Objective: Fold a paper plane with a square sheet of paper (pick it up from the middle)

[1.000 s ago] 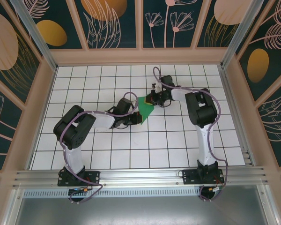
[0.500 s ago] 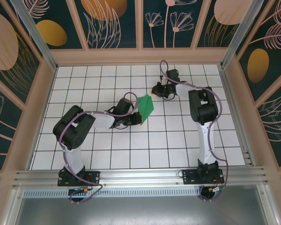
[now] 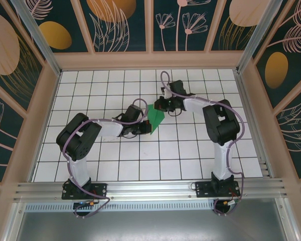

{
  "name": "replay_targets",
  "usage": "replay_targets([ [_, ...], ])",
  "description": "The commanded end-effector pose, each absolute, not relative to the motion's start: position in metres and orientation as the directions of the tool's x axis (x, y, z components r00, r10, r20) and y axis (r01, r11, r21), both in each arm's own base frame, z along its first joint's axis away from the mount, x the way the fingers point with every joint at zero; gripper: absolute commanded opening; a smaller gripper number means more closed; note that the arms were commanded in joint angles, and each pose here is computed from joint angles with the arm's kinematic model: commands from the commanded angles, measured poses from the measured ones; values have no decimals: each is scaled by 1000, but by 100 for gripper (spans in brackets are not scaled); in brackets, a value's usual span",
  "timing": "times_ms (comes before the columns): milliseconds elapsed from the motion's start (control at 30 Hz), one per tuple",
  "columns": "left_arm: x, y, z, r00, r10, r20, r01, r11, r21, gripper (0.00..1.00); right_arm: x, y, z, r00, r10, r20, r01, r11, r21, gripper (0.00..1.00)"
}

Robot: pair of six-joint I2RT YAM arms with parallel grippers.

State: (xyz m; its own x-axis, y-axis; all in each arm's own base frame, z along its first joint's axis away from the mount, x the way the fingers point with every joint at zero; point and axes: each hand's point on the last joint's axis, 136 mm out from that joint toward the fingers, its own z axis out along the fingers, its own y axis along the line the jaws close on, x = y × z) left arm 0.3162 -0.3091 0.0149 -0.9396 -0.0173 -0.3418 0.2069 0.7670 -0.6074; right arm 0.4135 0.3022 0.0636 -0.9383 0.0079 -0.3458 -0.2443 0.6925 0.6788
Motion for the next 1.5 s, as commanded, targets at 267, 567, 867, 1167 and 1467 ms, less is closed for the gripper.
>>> replay_targets([
  [267,300,-302,6,-960,23,-279,186,798,-574,0,410,295,8,-963,-31,-268,-202,741,640,4],
  [567,339,-323,68,-890,-49,-453,287,711,-642,11,396,287,-13,-974,-47,-220,-177,764,620,4],
  [867,367,-330,47,-891,-48,-451,271,740,-616,12,393,286,-18,-978,-50,-203,-168,765,622,4],
  [1167,354,-326,12,-929,0,-370,239,764,-599,11,390,286,-23,-981,-48,-189,-157,769,620,4],
  [1467,318,-317,3,-946,55,-318,244,766,-595,5,387,282,-29,-985,-42,-168,-137,784,605,4],
])
